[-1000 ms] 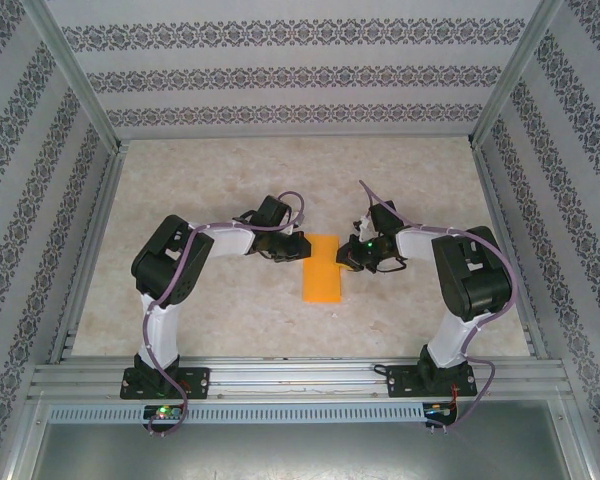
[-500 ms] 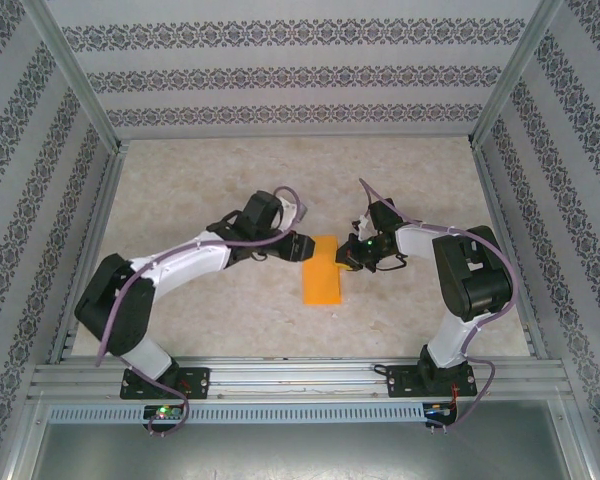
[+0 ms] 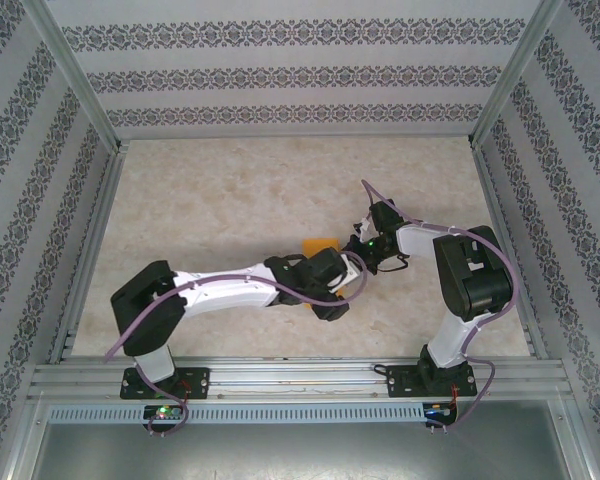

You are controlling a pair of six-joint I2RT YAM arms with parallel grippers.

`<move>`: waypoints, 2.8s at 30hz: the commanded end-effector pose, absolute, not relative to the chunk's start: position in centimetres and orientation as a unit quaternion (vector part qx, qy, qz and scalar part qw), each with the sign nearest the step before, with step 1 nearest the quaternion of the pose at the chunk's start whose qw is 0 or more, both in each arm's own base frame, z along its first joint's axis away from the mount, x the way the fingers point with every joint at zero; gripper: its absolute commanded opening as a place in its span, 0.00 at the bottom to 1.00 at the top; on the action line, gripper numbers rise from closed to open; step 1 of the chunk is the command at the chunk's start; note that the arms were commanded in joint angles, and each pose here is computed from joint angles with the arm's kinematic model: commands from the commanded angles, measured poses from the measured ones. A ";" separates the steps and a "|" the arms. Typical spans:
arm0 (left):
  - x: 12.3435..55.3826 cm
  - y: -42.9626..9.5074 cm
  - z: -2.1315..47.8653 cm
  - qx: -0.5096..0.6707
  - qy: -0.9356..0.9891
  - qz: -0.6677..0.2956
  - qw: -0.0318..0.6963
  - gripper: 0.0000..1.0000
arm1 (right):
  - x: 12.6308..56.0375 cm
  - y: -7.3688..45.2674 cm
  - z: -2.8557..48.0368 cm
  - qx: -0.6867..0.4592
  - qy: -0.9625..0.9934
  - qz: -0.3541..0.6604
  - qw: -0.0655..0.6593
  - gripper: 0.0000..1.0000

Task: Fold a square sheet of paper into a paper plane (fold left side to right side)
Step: Fold the triangle a second time at the center of the table.

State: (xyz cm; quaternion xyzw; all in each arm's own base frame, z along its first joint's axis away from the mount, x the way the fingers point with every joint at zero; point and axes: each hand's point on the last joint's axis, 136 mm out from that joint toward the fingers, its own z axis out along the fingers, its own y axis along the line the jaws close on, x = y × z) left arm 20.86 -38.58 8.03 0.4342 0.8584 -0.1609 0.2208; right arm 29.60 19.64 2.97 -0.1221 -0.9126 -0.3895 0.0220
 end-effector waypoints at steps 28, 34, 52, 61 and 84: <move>23.3 -37.9 5.3 0.447 0.868 -0.038 0.212 0.15 | 30.1 19.2 3.5 -0.132 -0.914 -0.382 0.018 0.00; 23.6 -37.5 6.4 0.417 0.880 -0.079 0.211 0.02 | 31.2 19.3 4.8 -0.114 -0.915 -0.388 -0.008 0.10; 25.3 -36.8 7.5 0.210 0.911 -0.326 0.140 0.02 | 27.3 15.7 7.2 -0.106 -0.909 -0.393 -0.088 0.19; 25.9 -35.7 6.7 0.152 0.913 -0.360 0.117 0.02 | 22.5 18.6 4.3 -0.092 -0.910 -0.402 -0.045 0.00; 25.3 -34.1 4.5 0.155 0.920 -0.350 0.083 0.04 | 20.1 18.8 0.0 -0.073 -0.945 -0.319 0.020 0.00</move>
